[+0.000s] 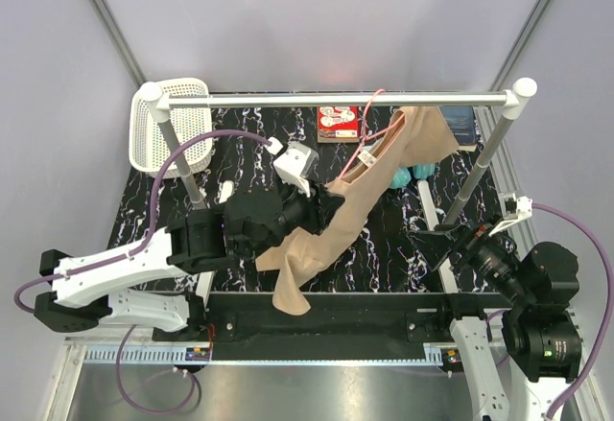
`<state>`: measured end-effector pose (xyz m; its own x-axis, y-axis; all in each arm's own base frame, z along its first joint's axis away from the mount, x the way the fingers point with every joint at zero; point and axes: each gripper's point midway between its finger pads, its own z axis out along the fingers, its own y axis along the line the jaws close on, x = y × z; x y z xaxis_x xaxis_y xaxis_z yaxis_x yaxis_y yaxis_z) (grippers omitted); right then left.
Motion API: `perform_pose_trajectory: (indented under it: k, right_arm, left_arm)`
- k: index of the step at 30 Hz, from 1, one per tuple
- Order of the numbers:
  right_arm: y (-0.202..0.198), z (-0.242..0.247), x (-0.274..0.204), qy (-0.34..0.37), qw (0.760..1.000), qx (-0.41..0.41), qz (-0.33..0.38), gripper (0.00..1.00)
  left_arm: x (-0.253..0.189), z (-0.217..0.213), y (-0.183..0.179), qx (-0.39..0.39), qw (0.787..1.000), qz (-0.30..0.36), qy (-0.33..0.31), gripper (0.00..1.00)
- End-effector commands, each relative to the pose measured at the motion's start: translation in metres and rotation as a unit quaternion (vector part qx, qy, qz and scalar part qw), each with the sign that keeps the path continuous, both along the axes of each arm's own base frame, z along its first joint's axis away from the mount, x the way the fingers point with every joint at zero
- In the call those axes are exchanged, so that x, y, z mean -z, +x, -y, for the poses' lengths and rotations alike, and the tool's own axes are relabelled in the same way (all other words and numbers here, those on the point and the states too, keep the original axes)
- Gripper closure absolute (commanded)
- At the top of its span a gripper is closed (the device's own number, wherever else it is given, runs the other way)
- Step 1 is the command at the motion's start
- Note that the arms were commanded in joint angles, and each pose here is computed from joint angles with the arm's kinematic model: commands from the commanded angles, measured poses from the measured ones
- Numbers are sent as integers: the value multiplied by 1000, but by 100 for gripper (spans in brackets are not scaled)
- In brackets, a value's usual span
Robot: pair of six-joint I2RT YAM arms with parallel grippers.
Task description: Remove the t-shirt from the hanger
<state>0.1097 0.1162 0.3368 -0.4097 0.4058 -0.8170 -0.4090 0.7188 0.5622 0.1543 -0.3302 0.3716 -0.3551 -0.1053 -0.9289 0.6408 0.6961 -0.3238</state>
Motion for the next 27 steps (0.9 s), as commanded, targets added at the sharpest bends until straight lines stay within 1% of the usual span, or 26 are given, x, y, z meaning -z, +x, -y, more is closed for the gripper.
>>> perform_pose_trajectory:
  k: [1,2,3,5,7,11,17,23,27]
  right_arm:
    - [-1,-2,-9,3,1000,-7,22,0]
    - [-1,-2,-8,3,1000,-8,21,0]
    - [-1,-3,-7,3,1000,-9,19,0]
    - [-1,-3,-5,7,1000,-8,15,0]
    - [-1,-1,-5,8,1000,-1,15,0]
    - [-2,-1,-8,12,1000,2,20,0]
    - [-1,-1,-10,12,1000,2,20,0]
    - [0,-7,1,4,1000,-26,11,0]
    - [3,-9,8,5,999,-33,-1,1]
  left_arm:
    - [-39,-11,9,-38,998,27,-42,75]
    - [-41,-14,9,-41,998,29,-45,83]
    - [-41,-16,11,-46,997,28,-46,87]
    - [-43,-19,10,-49,997,28,-51,90]
    - [-49,-22,9,-51,996,25,-63,92]
    - [-72,-31,4,-41,994,27,-98,100]
    - [-98,-36,-11,1,989,31,-141,100]
    - [-113,-38,-31,60,985,48,-153,100]
    - [-119,-52,-37,72,981,70,-167,100]
